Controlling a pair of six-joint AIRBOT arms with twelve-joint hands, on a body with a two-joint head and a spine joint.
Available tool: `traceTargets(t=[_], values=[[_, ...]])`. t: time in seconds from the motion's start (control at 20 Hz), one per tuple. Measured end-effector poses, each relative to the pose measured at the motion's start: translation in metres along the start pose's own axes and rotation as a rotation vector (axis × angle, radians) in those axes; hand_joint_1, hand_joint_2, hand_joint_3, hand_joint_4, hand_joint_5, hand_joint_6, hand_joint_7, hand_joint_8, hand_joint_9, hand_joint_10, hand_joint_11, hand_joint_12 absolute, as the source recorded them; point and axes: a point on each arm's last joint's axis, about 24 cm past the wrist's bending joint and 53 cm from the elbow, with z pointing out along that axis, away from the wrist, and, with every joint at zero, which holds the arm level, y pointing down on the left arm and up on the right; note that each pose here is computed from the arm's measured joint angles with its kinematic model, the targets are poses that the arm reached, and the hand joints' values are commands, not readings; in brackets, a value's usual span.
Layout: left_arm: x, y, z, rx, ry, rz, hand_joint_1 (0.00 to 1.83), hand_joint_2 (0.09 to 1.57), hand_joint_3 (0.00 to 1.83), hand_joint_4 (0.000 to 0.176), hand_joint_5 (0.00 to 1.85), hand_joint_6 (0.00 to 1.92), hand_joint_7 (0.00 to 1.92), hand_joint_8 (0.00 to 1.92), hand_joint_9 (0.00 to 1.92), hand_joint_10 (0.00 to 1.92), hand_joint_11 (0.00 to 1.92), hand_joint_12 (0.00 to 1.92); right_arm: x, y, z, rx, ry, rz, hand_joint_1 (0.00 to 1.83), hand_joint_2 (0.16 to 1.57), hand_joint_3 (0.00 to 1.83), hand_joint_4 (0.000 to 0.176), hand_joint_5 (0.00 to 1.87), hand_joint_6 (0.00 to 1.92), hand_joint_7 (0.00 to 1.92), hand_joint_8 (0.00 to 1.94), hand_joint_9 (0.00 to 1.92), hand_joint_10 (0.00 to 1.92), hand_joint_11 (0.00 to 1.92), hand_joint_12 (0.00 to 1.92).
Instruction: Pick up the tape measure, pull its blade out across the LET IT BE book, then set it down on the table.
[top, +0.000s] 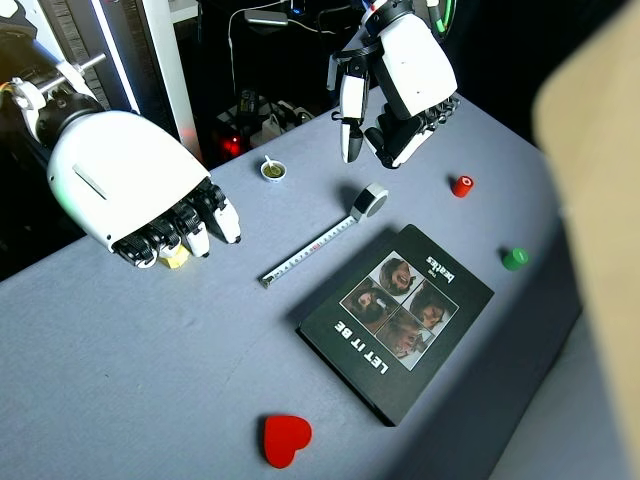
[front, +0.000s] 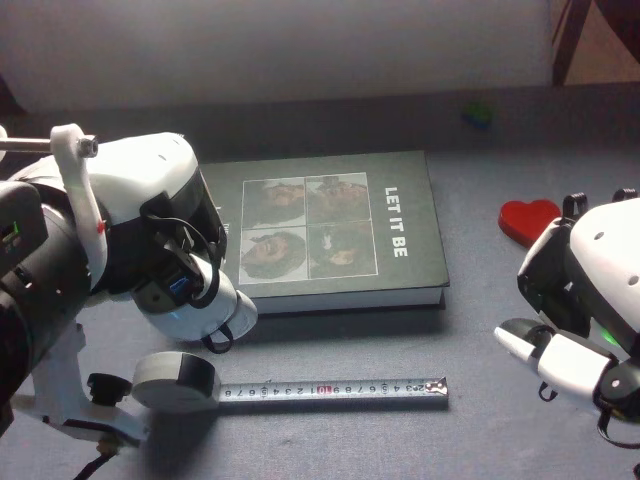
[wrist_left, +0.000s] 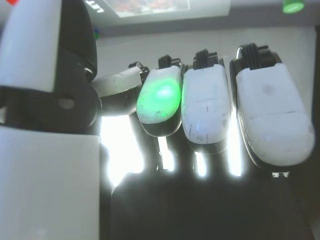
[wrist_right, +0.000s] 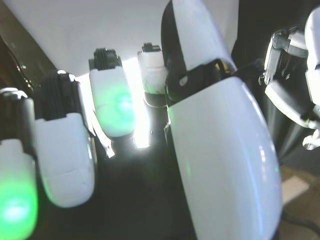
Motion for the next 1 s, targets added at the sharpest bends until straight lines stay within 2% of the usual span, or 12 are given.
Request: traceTargets(t=[0.1,0.15,0.25,0.45,0.65,0.75,0.85,0.95,1.0], values=[[0.001,0.001,-0.001,-0.003,0.004,0.003,0.21,1.24,0.01,0.066,0.23,0.00,0.20,0.00,0.15,0.00,0.00,0.49,-0.001,0.000,0.000,0.000,-0.003,-0.006,0.00,1.11,0.02,0.079,0.13,0.01,0.19,0.00,0.13,0.02,0.00,0.72],[0.003,0.001,-0.001,-0.005,0.012,-0.004,0.21,1.24,0.00,0.066,0.22,0.00,0.20,0.00,0.15,0.00,0.00,0.49,0.000,0.000,0.000,-0.002,-0.001,0.010,0.00,1.12,0.02,0.074,0.13,0.01,0.19,0.00,0.13,0.02,0.00,0.72],[0.000,-0.003,-0.002,0.007,0.004,-0.006,0.20,1.24,0.00,0.065,0.25,0.01,0.20,0.00,0.15,0.00,0.00,0.51,0.001,0.000,0.000,-0.003,0.004,-0.012,0.00,1.12,0.02,0.068,0.15,0.01,0.19,0.00,0.13,0.01,0.00,0.72],[-0.007,-0.006,0.000,0.012,-0.013,-0.010,0.21,1.23,0.00,0.063,0.24,0.00,0.20,0.00,0.17,0.01,0.00,0.56,0.000,-0.001,-0.001,0.001,-0.001,-0.012,0.00,1.13,0.02,0.067,0.16,0.01,0.19,0.00,0.14,0.02,0.00,0.72],[-0.021,-0.018,0.007,0.048,-0.036,0.028,0.21,1.21,0.00,0.064,0.22,0.00,0.19,0.00,0.19,0.00,0.00,0.55,0.000,-0.001,-0.001,0.003,-0.004,-0.008,0.02,1.13,0.01,0.066,0.20,0.02,0.22,0.01,0.17,0.02,0.00,0.74],[-0.019,-0.019,0.008,0.057,-0.018,0.037,0.30,1.16,0.00,0.063,0.23,0.00,0.19,0.00,0.19,0.00,0.00,0.53,0.000,-0.001,-0.001,0.003,-0.005,-0.016,0.03,1.13,0.00,0.066,0.21,0.01,0.23,0.00,0.19,0.01,0.00,0.79],[-0.022,-0.017,0.007,0.071,-0.004,0.062,0.52,1.06,0.00,0.052,0.22,0.00,0.20,0.00,0.19,0.00,0.00,0.56,0.000,-0.002,-0.002,0.005,-0.004,-0.013,0.04,1.13,0.00,0.066,0.22,0.01,0.24,0.01,0.20,0.01,0.00,0.80],[-0.028,-0.014,0.009,0.104,0.002,0.056,0.66,1.03,0.00,0.033,0.23,0.00,0.25,0.01,0.23,0.01,0.00,0.58,0.000,-0.002,-0.002,0.007,-0.005,-0.019,0.03,1.14,0.01,0.064,0.24,0.01,0.27,0.01,0.22,0.01,0.00,0.75],[-0.029,-0.012,0.012,0.121,0.007,0.025,0.71,1.04,0.00,0.017,0.23,0.00,0.25,0.01,0.23,0.01,0.00,0.59,0.000,-0.002,-0.002,0.005,-0.006,-0.016,0.03,1.15,0.01,0.064,0.24,0.01,0.28,0.01,0.23,0.01,0.00,0.74]])
